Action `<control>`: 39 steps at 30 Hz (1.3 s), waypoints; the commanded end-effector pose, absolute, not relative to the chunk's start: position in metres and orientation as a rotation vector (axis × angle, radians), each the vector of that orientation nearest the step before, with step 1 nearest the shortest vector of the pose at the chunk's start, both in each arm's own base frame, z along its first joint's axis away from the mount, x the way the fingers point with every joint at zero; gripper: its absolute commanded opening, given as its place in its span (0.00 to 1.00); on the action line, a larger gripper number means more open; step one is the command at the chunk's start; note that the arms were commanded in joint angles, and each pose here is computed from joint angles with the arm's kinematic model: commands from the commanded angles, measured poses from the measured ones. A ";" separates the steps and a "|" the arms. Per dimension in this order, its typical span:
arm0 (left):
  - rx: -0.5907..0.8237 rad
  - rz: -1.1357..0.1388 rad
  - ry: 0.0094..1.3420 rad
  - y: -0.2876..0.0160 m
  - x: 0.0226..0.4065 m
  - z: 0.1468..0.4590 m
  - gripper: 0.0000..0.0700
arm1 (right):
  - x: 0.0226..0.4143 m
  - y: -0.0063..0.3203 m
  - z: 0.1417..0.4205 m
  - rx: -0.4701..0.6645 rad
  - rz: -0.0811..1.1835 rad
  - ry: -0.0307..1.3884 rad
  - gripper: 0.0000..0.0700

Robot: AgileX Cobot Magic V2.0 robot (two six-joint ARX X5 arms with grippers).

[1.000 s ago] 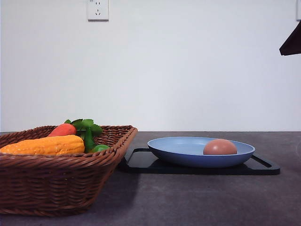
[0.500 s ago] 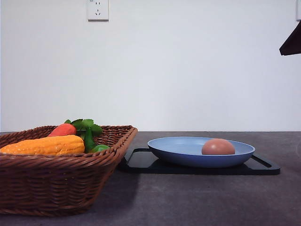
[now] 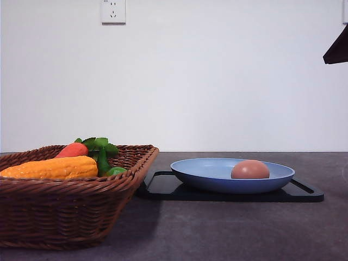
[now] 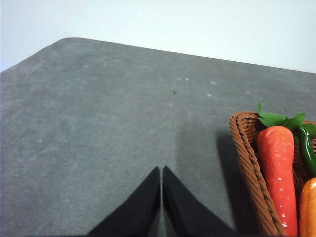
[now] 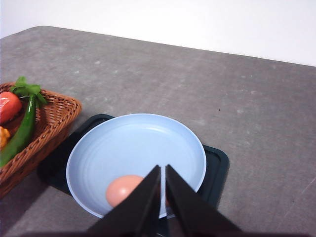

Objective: Transfer egg from basket to plate and serve

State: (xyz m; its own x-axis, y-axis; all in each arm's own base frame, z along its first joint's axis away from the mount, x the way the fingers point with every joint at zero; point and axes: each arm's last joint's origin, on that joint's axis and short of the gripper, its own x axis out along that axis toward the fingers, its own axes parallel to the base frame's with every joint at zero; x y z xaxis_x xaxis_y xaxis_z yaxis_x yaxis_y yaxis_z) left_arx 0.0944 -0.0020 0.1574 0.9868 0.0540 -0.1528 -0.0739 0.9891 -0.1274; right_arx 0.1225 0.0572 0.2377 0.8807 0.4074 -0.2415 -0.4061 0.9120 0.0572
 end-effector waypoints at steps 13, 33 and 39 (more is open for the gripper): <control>-0.136 0.069 0.171 -0.002 0.095 0.151 0.00 | 0.096 0.027 0.234 -0.091 0.207 0.034 0.00; -0.136 0.069 0.171 -0.002 0.095 0.151 0.00 | 0.096 0.009 0.152 0.126 0.153 0.170 0.00; -0.136 0.069 0.171 -0.002 0.095 0.151 0.00 | 0.096 0.009 0.154 0.125 0.146 0.159 0.00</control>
State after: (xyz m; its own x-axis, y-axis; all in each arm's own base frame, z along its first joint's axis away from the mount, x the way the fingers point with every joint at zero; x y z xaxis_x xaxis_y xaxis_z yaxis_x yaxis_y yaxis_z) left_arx 0.0944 -0.0020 0.1574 0.9868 0.0540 -0.1528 -0.0739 0.9890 -0.1278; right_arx 0.0955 0.0090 0.1530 0.9740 0.1602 -0.1601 -0.1412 0.9822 0.1236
